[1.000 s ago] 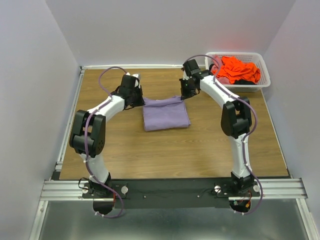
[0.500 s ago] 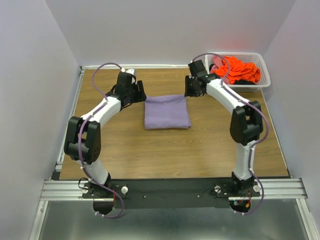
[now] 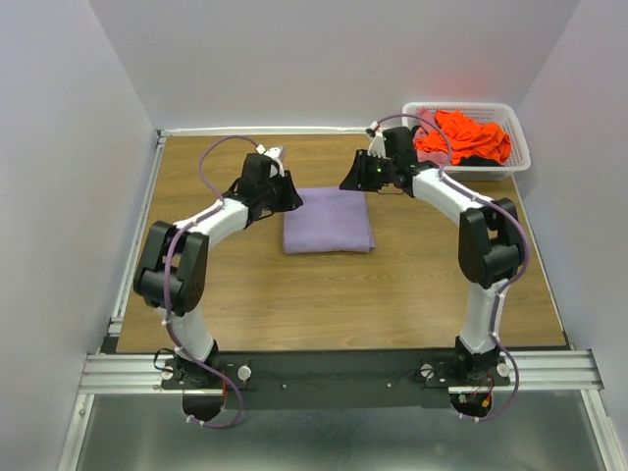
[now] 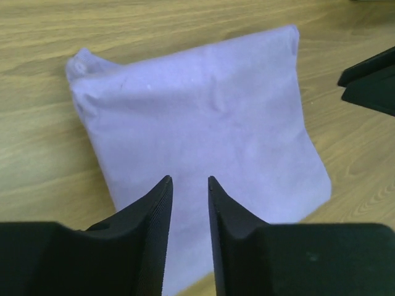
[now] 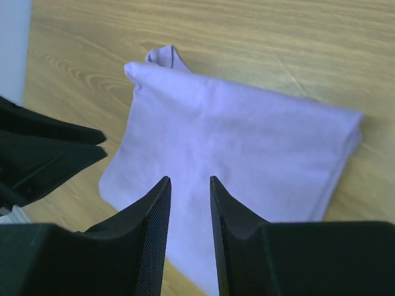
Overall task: Fold and stack the t-shirts
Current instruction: Fold the tshirt
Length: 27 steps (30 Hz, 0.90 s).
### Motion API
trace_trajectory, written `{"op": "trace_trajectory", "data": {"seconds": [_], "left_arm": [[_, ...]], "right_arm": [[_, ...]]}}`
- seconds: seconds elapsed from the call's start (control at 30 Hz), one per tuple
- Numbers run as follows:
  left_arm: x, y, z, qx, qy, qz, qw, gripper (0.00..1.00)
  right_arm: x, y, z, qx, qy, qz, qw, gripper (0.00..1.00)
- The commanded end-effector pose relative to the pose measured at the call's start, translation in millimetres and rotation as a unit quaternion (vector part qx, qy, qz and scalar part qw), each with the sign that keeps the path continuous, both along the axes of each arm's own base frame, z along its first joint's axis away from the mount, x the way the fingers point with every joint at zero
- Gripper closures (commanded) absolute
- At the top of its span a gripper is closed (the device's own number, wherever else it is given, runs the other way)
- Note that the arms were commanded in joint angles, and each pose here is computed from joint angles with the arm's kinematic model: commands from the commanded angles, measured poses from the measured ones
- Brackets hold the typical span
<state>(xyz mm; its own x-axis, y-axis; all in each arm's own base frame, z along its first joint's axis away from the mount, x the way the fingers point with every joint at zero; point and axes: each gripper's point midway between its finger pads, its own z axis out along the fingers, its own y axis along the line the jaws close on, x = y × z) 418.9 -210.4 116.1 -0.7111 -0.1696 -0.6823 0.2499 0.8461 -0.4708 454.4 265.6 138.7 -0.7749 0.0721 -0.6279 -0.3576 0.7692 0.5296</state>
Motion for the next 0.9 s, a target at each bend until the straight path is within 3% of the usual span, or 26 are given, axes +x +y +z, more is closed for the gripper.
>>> {"op": "trace_trajectory", "data": {"seconds": [0.0, 0.07, 0.3, 0.4, 0.53, 0.7, 0.77, 0.83, 0.87], "left_arm": [[31, -16, -5, -0.028, -0.019, -0.017, 0.999, 0.65], [52, -16, -18, -0.029, -0.01, -0.008, 0.999, 0.71], [100, -8, -58, -0.039, 0.026, 0.01, 0.999, 0.72], [105, -8, -66, -0.041, 0.035, 0.01, 0.998, 0.72], [106, -6, -43, -0.048, 0.019, 0.003, 0.999, 0.66], [84, -2, 31, -0.059, -0.034, -0.002, 0.998, 0.52], [69, -6, 46, -0.063, -0.046, -0.011, 0.997, 0.51], [43, -7, 40, -0.062, -0.035, -0.022, 0.997, 0.5], [31, -9, 58, -0.067, -0.053, -0.033, 0.996, 0.5]], "right_arm": [[17, 18, -7, 0.098, 0.012, 0.049, 0.994, 0.62], [33, 17, -27, 0.108, 0.026, 0.04, 0.993, 0.64], [71, -14, -95, 0.084, 0.062, -0.034, 0.994, 0.65], [81, -20, -91, 0.085, 0.056, -0.047, 0.994, 0.65], [78, -20, -46, 0.105, 0.03, -0.041, 0.993, 0.64], [37, -7, 7, 0.174, 0.031, 0.007, 0.984, 0.57], [7, 2, 33, 0.219, 0.035, 0.055, 0.974, 0.55], [-21, 6, 30, 0.257, 0.06, 0.071, 0.962, 0.51], [-33, 8, 33, 0.27, 0.067, 0.082, 0.957, 0.5]]}}
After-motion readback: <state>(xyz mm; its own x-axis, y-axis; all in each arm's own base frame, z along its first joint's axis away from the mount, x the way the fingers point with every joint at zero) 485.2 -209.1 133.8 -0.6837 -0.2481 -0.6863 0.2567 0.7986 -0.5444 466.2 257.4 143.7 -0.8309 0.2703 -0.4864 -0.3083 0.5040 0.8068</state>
